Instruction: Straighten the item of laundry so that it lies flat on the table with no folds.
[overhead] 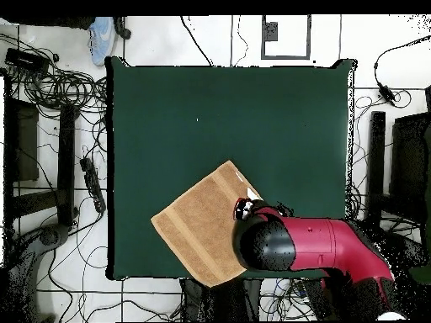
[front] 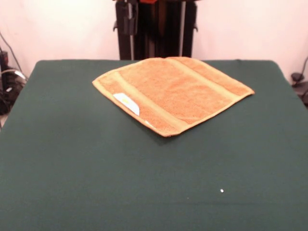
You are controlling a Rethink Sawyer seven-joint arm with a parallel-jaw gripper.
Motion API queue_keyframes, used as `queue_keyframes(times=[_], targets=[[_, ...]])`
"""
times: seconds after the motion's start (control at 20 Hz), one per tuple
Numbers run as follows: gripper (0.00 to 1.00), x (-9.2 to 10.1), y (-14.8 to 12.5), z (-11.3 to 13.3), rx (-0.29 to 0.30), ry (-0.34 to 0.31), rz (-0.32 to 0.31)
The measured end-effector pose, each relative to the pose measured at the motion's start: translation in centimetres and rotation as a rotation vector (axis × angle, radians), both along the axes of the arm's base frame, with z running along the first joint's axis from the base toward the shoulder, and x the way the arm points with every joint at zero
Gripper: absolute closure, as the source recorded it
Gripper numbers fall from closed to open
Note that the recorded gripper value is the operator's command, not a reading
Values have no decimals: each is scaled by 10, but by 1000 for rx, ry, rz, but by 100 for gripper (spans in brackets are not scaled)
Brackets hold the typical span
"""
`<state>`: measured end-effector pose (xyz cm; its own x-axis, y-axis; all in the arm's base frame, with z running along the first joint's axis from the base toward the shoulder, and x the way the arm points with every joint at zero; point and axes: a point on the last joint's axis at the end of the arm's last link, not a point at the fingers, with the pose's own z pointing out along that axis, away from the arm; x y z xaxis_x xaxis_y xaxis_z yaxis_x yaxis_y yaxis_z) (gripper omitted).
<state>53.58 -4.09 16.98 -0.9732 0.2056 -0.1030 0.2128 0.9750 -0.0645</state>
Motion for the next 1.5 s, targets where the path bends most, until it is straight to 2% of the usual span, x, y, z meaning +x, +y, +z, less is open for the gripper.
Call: queue_keyframes(times=[0.45, 0.9, 1.15, 1.5], targets=[[100, -17, 5, 5, -8, 12, 8], [100, -25, 8, 4, -5, 9, 14], [100, -28, 9, 1, 1, -13, 17], [100, -36, 3, -3, 9, -16, 3]])
